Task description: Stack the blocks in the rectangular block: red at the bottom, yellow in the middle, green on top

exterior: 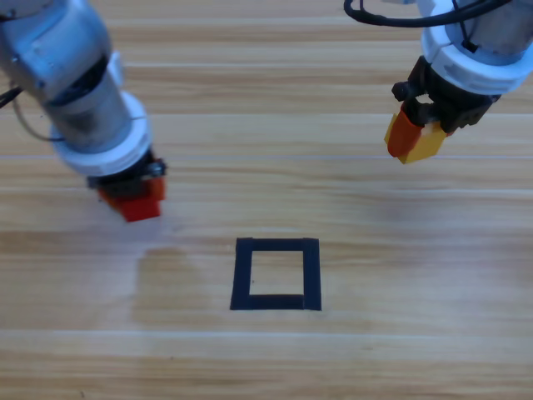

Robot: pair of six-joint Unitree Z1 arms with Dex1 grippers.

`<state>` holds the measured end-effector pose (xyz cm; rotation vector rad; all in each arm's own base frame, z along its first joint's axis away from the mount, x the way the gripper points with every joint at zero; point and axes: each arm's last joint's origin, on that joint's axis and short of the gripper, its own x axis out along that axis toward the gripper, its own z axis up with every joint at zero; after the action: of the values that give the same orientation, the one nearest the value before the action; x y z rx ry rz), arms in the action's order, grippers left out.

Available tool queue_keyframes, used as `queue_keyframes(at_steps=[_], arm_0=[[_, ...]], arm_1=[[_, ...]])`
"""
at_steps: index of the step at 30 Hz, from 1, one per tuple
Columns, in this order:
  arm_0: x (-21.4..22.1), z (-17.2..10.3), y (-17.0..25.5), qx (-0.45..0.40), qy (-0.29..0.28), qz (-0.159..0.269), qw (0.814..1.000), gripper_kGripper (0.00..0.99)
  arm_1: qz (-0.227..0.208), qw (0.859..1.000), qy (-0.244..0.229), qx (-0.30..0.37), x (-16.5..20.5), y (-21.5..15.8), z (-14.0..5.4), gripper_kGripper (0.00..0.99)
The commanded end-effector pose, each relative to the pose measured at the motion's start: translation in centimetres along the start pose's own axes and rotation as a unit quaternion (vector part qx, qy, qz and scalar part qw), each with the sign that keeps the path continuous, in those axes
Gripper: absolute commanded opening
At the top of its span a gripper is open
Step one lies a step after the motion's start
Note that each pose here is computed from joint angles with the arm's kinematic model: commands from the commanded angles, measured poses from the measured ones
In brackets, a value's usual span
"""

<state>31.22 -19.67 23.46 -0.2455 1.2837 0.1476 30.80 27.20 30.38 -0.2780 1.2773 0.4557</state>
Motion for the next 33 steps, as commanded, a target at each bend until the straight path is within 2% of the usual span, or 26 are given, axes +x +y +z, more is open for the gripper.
queue_keyframes(at_steps=[1, 6, 11, 14, 20, 26, 33], arm_0=[[-0.8, -4.6, -4.8, 0.162, 0.016, -0.039, 0.986, 0.038], [1.1, -6.6, -8.5, 0.26, 0.041, -0.052, 0.963, 0.037], [2.7, -7.3, -11.8, 0.291, 0.069, -0.042, 0.953, 0.037], [3.2, -7.1, -13.3, 0.265, 0.077, -0.026, 0.961, 0.038], [4.6, -6.3, -15.0, 0.153, 0.09, 0.03, 0.984, 0.041], [4.6, -6.4, -15.1, 0.107, 0.094, 0.036, 0.989, 0.057], [4.3, -6.7, -15.1, 0.097, 0.096, 0.037, 0.99, 0.058]], arm_1=[[-0.001, 1.0, 0.016, 0.02, -0.2, -1.5, -0.7, 0.026], [0.003, 1.0, 0.017, 0.026, -0.1, -1.8, -0.6, 0.026], [0.003, 0.999, 0.021, 0.031, 0.2, -2.2, -0.5, 0.026], [0.005, 0.999, 0.023, 0.033, 0.3, -2.4, -0.5, 0.026], [0.005, 0.999, 0.026, 0.034, 0.7, -2.6, -0.5, 0.026], [0.01, 0.999, 0.029, 0.032, 1.0, -2.7, -0.5, 0.026], [0.013, 0.999, 0.031, 0.03, 1.2, -2.7, -0.5, 0.026]])
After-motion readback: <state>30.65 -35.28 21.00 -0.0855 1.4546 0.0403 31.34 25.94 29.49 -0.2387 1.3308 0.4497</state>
